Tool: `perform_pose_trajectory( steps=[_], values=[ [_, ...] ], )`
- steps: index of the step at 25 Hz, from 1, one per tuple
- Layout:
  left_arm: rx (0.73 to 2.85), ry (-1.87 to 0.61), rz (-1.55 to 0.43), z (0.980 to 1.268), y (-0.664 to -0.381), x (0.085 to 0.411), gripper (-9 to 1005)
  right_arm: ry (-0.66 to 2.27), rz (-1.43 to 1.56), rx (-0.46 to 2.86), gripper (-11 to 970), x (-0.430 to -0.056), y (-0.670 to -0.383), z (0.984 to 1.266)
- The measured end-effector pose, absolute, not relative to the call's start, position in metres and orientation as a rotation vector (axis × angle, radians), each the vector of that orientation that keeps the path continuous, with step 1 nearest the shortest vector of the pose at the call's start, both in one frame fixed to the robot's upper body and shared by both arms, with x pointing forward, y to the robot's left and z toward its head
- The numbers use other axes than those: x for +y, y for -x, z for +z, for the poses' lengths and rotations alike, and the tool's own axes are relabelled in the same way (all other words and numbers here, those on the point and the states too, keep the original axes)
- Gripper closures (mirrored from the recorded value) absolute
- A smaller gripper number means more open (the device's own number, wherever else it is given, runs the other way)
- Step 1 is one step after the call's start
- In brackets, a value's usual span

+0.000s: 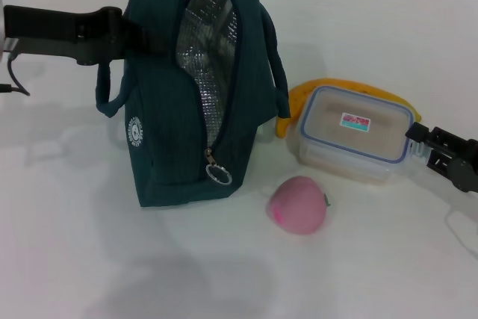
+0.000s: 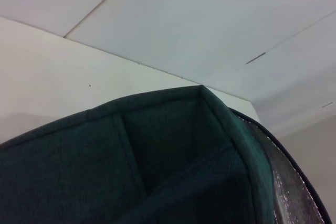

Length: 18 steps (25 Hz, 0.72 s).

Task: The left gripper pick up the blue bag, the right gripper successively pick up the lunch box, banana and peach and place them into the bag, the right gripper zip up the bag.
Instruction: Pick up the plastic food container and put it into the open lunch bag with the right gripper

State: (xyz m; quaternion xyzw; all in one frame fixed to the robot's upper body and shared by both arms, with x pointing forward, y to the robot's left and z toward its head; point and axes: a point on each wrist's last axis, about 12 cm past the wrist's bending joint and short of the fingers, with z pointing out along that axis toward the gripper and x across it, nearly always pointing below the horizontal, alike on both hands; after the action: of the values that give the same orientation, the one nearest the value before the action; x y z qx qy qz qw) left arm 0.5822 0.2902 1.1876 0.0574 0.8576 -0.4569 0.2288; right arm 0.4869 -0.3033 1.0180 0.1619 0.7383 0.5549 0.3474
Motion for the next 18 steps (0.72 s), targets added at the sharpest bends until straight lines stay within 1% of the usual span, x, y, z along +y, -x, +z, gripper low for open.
perform_pose_trajectory(
  steps=[14,18],
  values=[
    [2.361,-0.162,-1.261,1.1870,-0.5818,0.2895,964,-0.380,1.501,1.867,505,-0.3004,-0.4870,1.0262],
    [2.361,-0.162,-1.260,1.1871,-0.5819,0.2897,964,-0.373,1.505,1.865,676,-0.2990,-0.4892,1.0275]
  ],
)
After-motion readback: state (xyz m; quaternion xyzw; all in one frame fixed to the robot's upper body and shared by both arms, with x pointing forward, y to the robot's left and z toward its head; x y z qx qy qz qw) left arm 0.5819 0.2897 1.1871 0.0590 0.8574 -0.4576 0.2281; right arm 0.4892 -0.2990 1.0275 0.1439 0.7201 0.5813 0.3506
